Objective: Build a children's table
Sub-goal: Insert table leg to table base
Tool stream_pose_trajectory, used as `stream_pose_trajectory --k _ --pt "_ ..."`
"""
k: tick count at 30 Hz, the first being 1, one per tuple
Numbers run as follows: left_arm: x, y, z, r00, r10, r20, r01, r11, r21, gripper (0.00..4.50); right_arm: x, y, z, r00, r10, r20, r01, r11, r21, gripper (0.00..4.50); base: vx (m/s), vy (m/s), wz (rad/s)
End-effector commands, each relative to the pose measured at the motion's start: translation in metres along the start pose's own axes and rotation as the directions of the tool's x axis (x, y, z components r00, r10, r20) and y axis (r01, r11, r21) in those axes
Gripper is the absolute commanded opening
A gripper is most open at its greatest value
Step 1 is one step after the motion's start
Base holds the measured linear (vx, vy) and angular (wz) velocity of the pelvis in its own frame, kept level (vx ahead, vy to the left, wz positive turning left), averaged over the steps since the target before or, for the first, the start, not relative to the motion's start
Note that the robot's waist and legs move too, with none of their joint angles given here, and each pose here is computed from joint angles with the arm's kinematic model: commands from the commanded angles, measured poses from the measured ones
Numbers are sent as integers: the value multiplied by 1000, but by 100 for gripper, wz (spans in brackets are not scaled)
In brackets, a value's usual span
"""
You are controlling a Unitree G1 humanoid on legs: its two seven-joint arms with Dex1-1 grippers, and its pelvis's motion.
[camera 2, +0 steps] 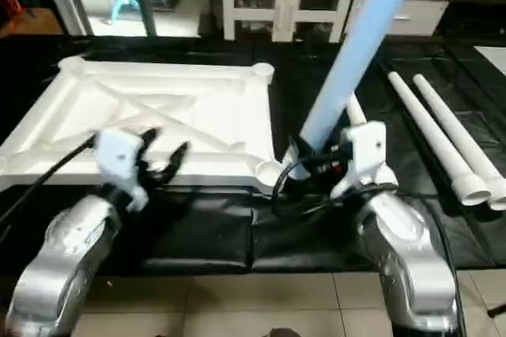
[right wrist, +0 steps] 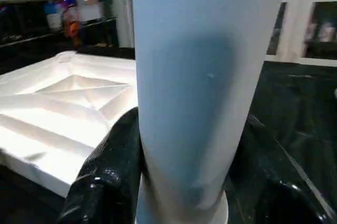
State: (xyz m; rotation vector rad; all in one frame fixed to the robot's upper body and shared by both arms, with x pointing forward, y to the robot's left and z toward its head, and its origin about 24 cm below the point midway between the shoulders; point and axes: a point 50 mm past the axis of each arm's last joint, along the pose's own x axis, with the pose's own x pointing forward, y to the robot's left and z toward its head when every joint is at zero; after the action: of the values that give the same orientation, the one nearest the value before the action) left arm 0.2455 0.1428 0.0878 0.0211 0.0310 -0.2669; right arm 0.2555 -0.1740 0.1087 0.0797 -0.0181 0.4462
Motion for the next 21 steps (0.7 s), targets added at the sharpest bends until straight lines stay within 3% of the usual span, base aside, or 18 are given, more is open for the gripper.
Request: stream_pose_trajectory --k 1,5,9,13,17,21 --pt "-6 -1 1 1000 25 -8 -25 1000 13 322 -2 3 4 1000 -11 14 12 1000 -25 187 33 0 -41" --pt "-8 -8 1 1000 20 -9 -20 1000 10 322 -1 8 -1 1000 -13 0 13 1000 -14 187 51 6 -58" --pt "-5 -4 7 999 47 14 -47 998 36 322 5 13 4 999 31 19 -31 999 -22 187 32 -53 -78" --pt "-7 -1 9 997 73 18 -74 996 48 322 7 15 8 997 78 24 -78 997 -15 187 109 -51 -12" --pt "-10 3 9 996 92 13 -93 993 76 322 8 23 8 976 215 -20 -216 975 -60 187 169 55 -6" --pt "-16 3 11 997 80 15 -82 992 93 322 7 27 7 965 260 -27 -261 963 -62 187 225 53 55"
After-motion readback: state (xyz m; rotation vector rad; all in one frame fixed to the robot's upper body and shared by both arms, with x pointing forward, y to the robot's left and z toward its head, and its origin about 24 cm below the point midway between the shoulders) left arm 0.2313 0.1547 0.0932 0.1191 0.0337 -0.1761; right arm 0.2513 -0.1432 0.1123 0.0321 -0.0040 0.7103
